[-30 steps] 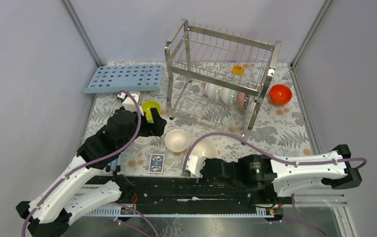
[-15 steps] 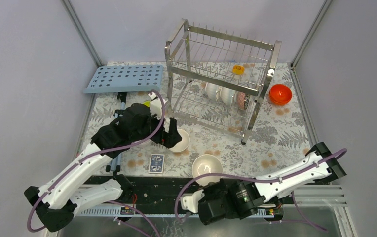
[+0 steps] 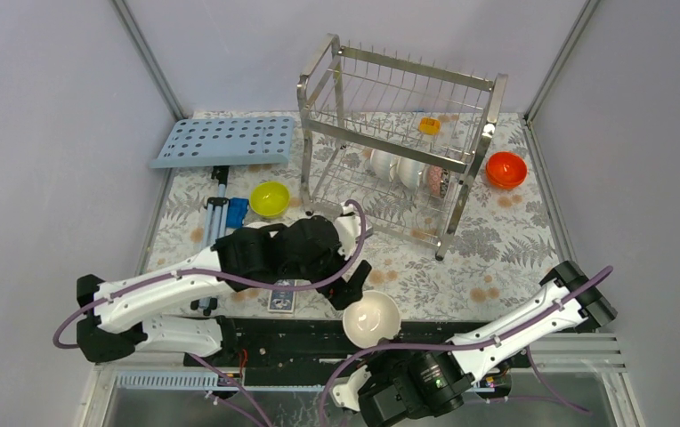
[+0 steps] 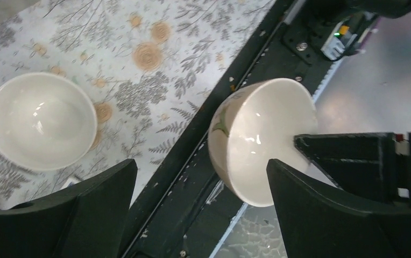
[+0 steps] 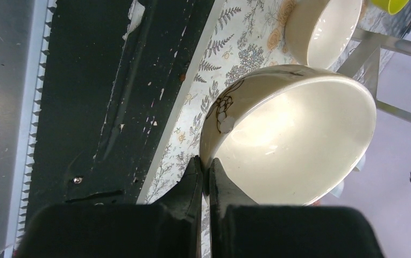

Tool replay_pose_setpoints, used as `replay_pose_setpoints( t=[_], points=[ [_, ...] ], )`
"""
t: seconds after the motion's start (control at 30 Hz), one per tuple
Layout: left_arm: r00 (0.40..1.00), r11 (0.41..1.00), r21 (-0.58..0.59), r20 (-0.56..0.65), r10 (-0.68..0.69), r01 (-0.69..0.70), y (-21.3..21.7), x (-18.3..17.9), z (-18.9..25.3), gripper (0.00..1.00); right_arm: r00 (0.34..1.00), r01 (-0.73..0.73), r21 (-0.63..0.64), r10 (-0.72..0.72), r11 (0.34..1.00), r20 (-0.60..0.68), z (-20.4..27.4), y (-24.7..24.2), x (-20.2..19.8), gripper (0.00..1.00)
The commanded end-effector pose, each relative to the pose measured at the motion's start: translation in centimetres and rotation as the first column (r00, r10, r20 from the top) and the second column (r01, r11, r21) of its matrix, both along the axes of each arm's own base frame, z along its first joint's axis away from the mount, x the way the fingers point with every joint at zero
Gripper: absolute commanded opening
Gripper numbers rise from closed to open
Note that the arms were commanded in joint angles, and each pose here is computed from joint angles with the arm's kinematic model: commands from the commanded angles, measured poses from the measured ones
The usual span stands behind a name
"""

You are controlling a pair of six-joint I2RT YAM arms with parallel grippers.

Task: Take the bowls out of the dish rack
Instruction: Place the bowl with the bowl.

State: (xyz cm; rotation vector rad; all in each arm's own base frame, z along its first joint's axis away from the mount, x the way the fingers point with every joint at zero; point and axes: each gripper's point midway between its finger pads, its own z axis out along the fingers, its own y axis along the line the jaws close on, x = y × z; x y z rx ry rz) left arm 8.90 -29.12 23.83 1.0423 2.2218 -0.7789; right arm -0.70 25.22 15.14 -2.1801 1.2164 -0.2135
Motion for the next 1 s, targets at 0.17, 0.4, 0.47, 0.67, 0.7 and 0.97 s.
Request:
replay_pose_setpoints(
  t=[0.17, 0.4, 0.47, 0.67, 0.7, 0.97],
  points=[
    [0.987, 0.966, 0.212, 0.091, 0.133, -0.15, 1.5, 0.3, -0.2, 0.89, 0.994, -0.035, 0.02, 0.033, 0.999, 0.102, 2.9, 1.4, 0.7, 0.0],
    [0.99, 0.952, 0.279, 0.092, 0.103, -0.125, 0.7, -0.5, -3.1, 0.85, 0.993, -0.049, 0.01, 0.048, 0.999, 0.108, 2.5, 1.4, 0.7, 0.0],
    [0.989, 0.947, 0.292, 0.107, 0.105, -0.132, 0.4, -0.3, -3.4, 0.83, 0.993, -0.049, 0.009, 0.047, 0.999, 0.109, 2.4, 1.5, 0.6, 0.0],
    [0.989, 0.941, 0.314, 0.118, 0.093, -0.126, -0.3, -0.1, -4.2, 0.69, 0.993, -0.048, 0.022, 0.046, 0.999, 0.104, 2.5, 1.6, 0.4, 0.0],
    [0.99, 0.942, 0.315, 0.112, 0.088, -0.119, -0.4, -0.2, -4.3, 0.66, 0.993, -0.046, 0.023, 0.043, 0.999, 0.108, 2.6, 1.6, 0.5, 0.0],
    [0.995, 0.941, 0.326, 0.076, 0.069, -0.091, -0.8, -0.8, -5.0, 0.36, 0.992, -0.04, 0.034, 0.036, 0.999, 0.121, 2.6, 1.5, 0.8, 0.0]
  ],
)
